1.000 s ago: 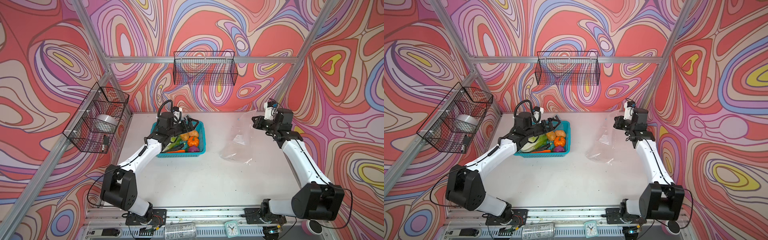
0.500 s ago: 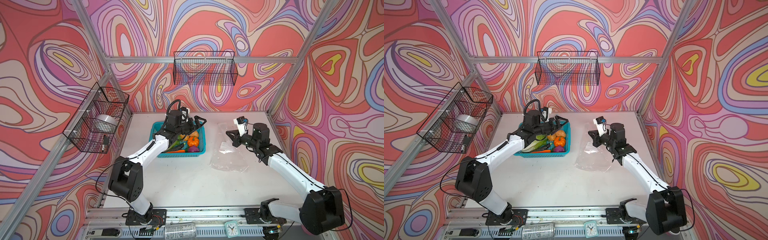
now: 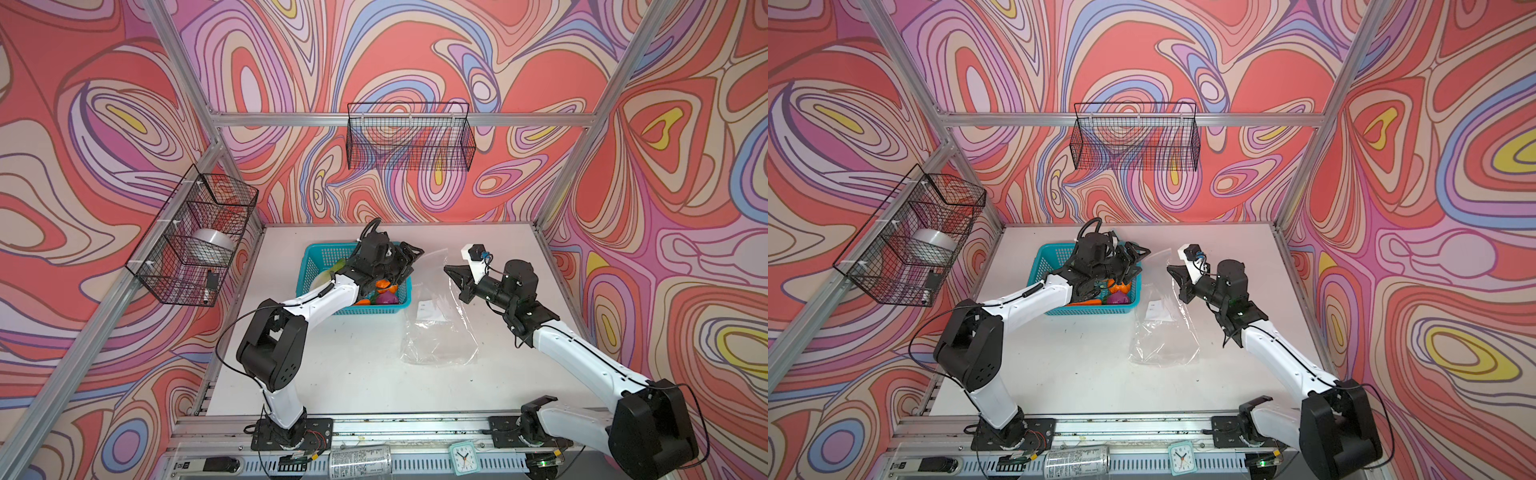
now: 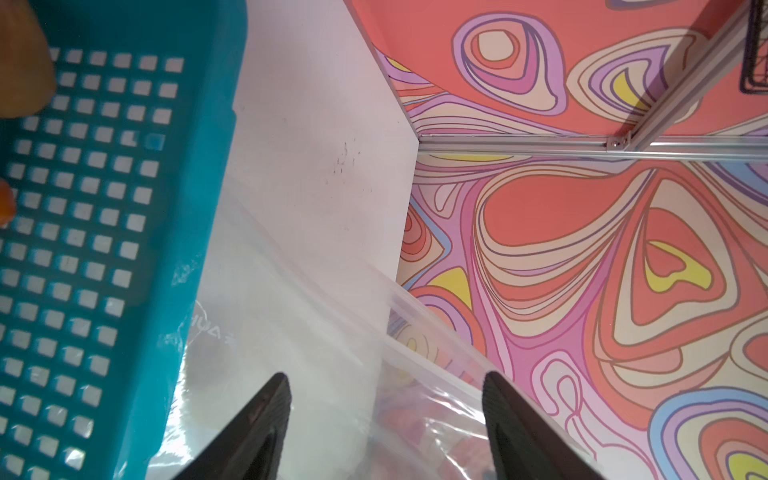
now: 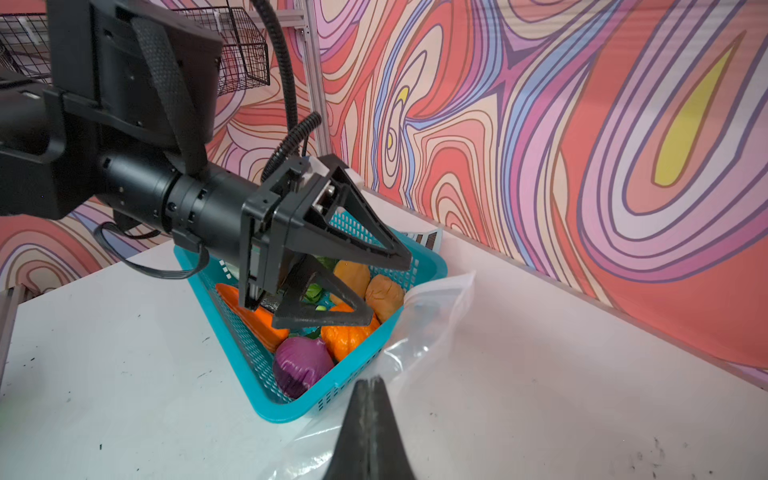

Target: Place the food in the zip-top bag and seal the zipper

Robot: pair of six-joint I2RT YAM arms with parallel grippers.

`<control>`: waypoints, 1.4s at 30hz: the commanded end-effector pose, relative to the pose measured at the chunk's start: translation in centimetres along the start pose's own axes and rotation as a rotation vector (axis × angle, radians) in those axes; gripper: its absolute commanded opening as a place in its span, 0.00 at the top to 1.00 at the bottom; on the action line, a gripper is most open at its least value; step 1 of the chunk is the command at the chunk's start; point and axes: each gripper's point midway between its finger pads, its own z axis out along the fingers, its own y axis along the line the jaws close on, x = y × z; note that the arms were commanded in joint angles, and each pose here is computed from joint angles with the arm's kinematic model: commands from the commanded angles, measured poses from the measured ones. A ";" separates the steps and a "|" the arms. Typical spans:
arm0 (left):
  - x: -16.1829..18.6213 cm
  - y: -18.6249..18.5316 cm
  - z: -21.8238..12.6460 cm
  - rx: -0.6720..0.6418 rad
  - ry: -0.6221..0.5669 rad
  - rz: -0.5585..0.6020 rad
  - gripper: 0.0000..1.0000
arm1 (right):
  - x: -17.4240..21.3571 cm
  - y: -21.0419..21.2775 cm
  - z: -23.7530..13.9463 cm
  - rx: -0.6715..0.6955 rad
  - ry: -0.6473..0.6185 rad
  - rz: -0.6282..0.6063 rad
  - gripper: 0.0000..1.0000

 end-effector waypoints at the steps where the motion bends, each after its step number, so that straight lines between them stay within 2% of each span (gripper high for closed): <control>1: -0.5 -0.9 0.1 0.012 -0.038 -0.066 0.24 | -0.1 0.3 -0.1 0.004 -0.021 -0.034 1.00; 6: -0.7 -1.1 1.4 0.004 -0.022 -0.105 0.24 | 0.4 0.9 0.2 -0.013 -0.012 -0.045 1.00; 12: 0.0 -0.5 3.0 -0.021 0.033 -0.149 0.28 | 0.3 1.4 0.0 -0.006 -0.022 -0.101 1.00; 15: 0.1 -0.4 3.6 -0.010 0.051 -0.173 0.41 | 0.4 1.4 -0.1 -0.001 -0.020 -0.114 1.00; 20: 0.3 -0.6 3.4 0.005 0.053 -0.166 0.72 | 0.9 1.2 -0.1 0.012 -0.006 -0.125 1.00; 23: 0.4 -0.5 3.3 0.007 0.058 -0.165 0.78 | 1.1 1.3 -0.1 0.012 -0.004 -0.130 1.00; 31: 1.3 -0.4 4.0 0.021 0.105 -0.189 0.71 | 1.2 1.4 -0.2 0.008 -0.003 -0.152 1.00; 33: 1.6 -0.3 4.3 0.020 0.125 -0.195 0.58 | 1.2 1.6 -0.3 0.001 -0.005 -0.169 1.00; 36: 2.1 0.1 4.7 0.016 0.156 -0.223 0.44 | 1.7 2.0 -0.2 -0.008 0.024 -0.231 1.00; 40: 2.7 0.7 5.1 -0.002 0.196 -0.245 0.41 | 2.4 2.7 -0.3 -0.025 0.055 -0.313 1.00; 42: 3.0 0.9 5.4 -0.009 0.224 -0.250 0.48 | 2.8 2.7 -0.3 -0.013 0.074 -0.332 1.00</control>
